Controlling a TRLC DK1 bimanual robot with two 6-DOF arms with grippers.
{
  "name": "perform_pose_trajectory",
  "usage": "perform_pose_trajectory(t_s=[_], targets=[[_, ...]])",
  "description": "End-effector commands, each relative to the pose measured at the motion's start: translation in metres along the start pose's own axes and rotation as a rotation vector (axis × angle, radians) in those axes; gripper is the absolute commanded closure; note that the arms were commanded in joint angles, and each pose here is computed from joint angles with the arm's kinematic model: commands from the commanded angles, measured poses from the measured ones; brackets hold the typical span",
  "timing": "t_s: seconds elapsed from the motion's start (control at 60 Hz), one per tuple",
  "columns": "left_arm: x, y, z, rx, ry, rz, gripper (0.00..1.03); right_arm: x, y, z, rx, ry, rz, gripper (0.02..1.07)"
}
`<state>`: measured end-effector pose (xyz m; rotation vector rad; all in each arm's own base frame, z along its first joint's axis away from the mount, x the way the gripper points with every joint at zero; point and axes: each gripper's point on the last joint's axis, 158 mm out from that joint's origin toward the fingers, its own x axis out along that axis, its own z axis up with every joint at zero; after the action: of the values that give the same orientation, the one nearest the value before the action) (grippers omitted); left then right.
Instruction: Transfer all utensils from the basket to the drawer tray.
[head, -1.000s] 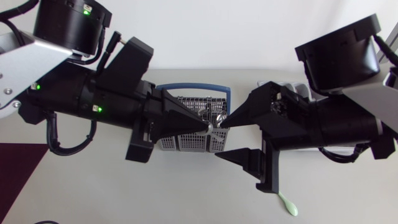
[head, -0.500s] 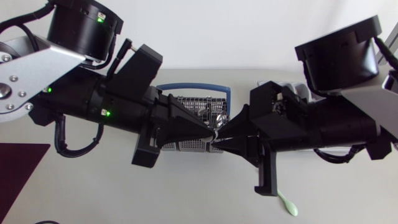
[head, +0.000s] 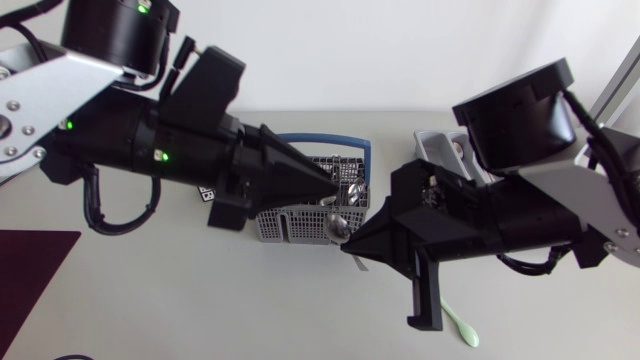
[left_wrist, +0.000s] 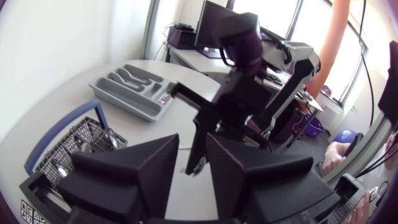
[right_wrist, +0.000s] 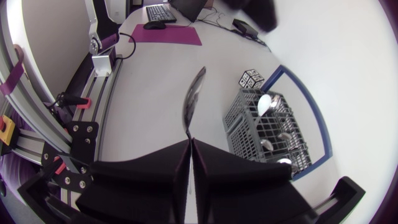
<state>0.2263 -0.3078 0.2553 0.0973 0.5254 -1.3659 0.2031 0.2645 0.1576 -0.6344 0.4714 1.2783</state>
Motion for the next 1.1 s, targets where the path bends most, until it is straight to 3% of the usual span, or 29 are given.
perform_pose_trajectory(t_s=[0.0,0.183,0.35,0.45,0.517,0.767,1.083], targets=[[-0.019,0.015,0.031,-0.013,-0.082,0.05,0.28,0.007,0.006,-0.03,0.026,0.069,0.025,1.02],[-0.044,0.074,0.038,-0.105,-0.131,0.218,0.27,-0.01,-0.016,-0.066,0.046,0.108,-0.062,1.02],[-0.038,0.126,-0.022,-0.168,0.066,0.431,0.27,-0.05,-0.064,-0.117,0.049,0.19,-0.235,1.02],[-0.033,0.137,-0.051,-0.2,0.143,0.471,0.27,-0.081,-0.101,-0.156,0.05,0.256,-0.353,1.02],[-0.029,0.138,-0.064,-0.225,0.183,0.475,0.27,-0.102,-0.124,-0.184,0.05,0.301,-0.421,1.02],[-0.017,0.145,-0.096,-0.293,0.275,0.483,0.28,-0.149,-0.172,-0.283,0.067,0.437,-0.495,1.02],[-0.011,0.147,-0.113,-0.352,0.317,0.484,0.28,-0.159,-0.213,-0.359,0.011,0.545,-0.563,1.02]])
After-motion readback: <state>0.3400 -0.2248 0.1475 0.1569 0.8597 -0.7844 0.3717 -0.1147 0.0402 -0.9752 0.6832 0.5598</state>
